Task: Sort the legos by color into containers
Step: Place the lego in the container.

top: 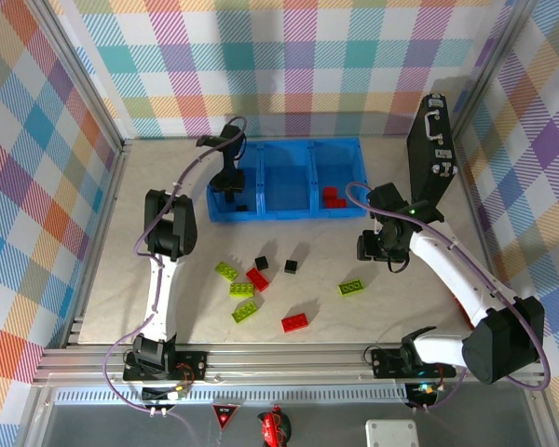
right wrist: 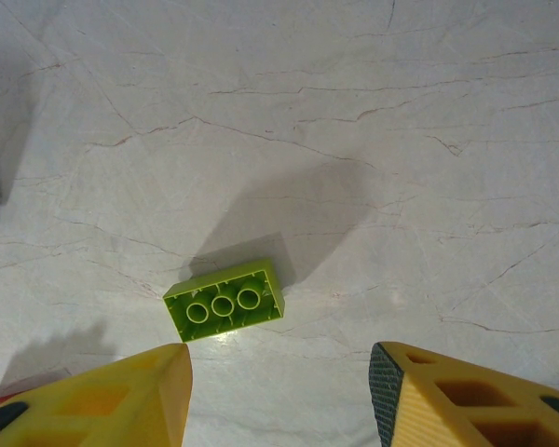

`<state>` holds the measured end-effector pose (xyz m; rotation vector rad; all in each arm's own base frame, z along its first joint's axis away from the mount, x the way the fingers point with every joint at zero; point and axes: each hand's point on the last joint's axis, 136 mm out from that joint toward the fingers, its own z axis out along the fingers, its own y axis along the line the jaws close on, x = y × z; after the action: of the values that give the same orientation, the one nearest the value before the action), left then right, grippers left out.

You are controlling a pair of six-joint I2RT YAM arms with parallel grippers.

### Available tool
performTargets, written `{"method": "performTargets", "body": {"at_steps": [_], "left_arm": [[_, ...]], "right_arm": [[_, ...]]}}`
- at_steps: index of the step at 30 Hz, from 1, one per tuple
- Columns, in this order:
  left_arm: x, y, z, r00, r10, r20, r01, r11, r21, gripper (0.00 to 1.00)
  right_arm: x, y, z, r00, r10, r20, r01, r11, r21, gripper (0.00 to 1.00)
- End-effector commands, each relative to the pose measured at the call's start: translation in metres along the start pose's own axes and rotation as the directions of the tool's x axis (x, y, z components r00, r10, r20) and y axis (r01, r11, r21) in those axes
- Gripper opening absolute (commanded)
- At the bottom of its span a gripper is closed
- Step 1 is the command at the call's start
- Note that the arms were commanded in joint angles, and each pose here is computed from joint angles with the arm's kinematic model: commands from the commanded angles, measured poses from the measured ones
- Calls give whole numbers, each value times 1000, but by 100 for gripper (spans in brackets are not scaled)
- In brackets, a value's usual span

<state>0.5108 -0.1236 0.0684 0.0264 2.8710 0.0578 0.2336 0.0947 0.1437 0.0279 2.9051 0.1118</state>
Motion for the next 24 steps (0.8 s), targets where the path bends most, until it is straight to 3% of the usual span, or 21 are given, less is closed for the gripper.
{"method": "performTargets", "body": {"at_steps": [1, 10, 24], "left_arm": [[-1, -2, -47, 999, -31, 40, 28, 997, 70, 37], [19, -3, -89, 997, -46, 68, 36, 989, 142, 37], [79, 26, -135, 997, -20, 75, 8, 986, 168, 38]], "right_arm": [[-3, 4, -11, 1000, 6, 26, -5, 1000, -18, 55], [-2, 8, -3, 1000, -2, -2, 2, 1000, -29, 54], [21, 8, 21, 995, -16, -101, 14, 1000, -18, 55]]}}
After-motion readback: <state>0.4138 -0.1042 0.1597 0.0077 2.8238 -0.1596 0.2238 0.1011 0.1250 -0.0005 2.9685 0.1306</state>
